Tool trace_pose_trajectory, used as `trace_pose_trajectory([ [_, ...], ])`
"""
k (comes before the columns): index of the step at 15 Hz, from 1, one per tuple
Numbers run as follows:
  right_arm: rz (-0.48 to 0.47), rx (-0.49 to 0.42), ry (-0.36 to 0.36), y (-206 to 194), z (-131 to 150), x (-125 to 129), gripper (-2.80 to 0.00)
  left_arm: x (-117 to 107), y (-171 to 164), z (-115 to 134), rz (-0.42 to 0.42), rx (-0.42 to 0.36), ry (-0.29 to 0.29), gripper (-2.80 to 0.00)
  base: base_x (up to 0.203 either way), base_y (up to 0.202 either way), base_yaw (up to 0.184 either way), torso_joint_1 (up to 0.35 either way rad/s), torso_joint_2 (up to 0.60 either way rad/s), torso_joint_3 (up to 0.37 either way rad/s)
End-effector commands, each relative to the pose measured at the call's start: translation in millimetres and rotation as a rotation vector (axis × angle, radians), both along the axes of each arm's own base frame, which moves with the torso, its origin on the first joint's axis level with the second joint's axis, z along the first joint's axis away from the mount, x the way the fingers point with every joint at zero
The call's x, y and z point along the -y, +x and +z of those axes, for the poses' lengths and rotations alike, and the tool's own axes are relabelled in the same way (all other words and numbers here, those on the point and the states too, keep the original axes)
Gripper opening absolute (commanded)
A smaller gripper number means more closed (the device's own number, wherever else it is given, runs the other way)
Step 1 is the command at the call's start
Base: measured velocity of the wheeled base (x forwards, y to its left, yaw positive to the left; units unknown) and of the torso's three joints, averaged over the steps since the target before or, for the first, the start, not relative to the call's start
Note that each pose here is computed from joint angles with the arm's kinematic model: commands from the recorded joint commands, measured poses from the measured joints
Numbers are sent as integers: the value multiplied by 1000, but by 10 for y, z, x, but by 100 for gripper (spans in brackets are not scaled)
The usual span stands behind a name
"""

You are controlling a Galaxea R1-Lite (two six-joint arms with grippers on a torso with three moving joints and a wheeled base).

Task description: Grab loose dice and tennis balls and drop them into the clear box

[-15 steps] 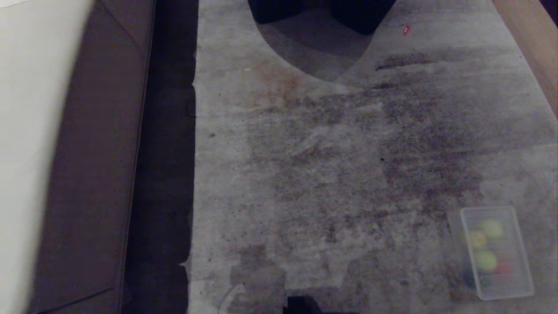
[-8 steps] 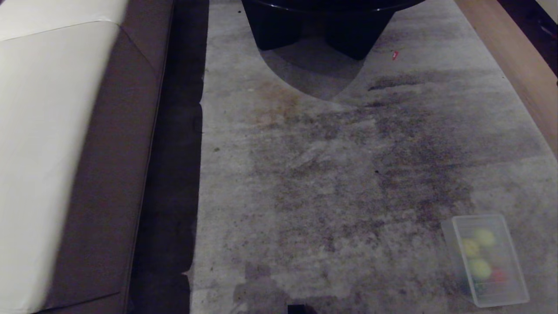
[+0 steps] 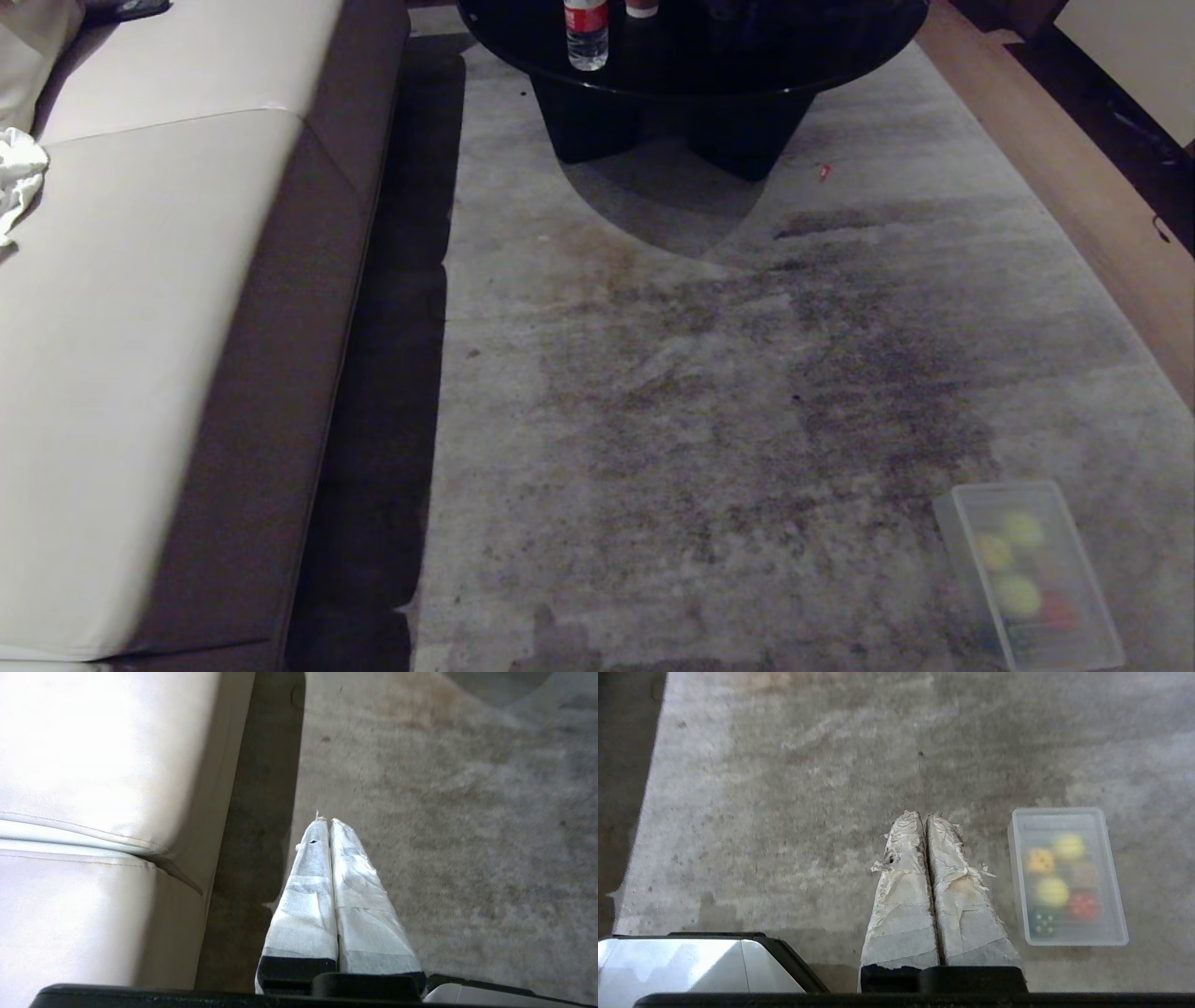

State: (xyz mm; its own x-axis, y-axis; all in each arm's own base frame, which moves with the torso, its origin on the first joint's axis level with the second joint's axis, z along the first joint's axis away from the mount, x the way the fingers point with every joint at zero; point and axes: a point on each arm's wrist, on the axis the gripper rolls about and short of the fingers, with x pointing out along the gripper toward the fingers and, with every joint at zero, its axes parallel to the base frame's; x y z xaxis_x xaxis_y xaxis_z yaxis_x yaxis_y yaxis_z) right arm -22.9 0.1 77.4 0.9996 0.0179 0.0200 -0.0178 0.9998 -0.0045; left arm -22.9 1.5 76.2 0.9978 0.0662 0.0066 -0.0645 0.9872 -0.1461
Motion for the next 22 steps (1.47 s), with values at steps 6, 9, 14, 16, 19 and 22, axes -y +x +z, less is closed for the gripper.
trace_pose_trajectory([
  [6, 1, -12, 0, 10, -28, 0, -280, 0, 2, -3, 1, -2, -1, -280, 0, 0, 0, 3, 2, 204],
  [9, 1, -12, 0, 10, -28, 0, -280, 0, 2, -4, 1, -3, -1, -280, 0, 0, 0, 0, 0, 206],
  [14, 1, -11, 0, 9, -26, 0, -280, 0, 2, -3, 0, -2, -1, -280, 0, 0, 0, 3, 5, 206],
  [16, 1, -12, 0, 10, -28, 0, -280, 0, 2, -3, 1, -2, -1, -280, 0, 0, 0, 2, 1, 203],
  [19, 1, -12, 0, 10, -28, 0, -280, 0, 2, -3, 0, -3, -1, -280, 0, 0, 0, 0, 2, 204],
  [22, 1, -12, 0, 10, -28, 0, -280, 0, 2, -4, 0, -3, -1, -280, 0, 0, 0, 8, 1, 206],
])
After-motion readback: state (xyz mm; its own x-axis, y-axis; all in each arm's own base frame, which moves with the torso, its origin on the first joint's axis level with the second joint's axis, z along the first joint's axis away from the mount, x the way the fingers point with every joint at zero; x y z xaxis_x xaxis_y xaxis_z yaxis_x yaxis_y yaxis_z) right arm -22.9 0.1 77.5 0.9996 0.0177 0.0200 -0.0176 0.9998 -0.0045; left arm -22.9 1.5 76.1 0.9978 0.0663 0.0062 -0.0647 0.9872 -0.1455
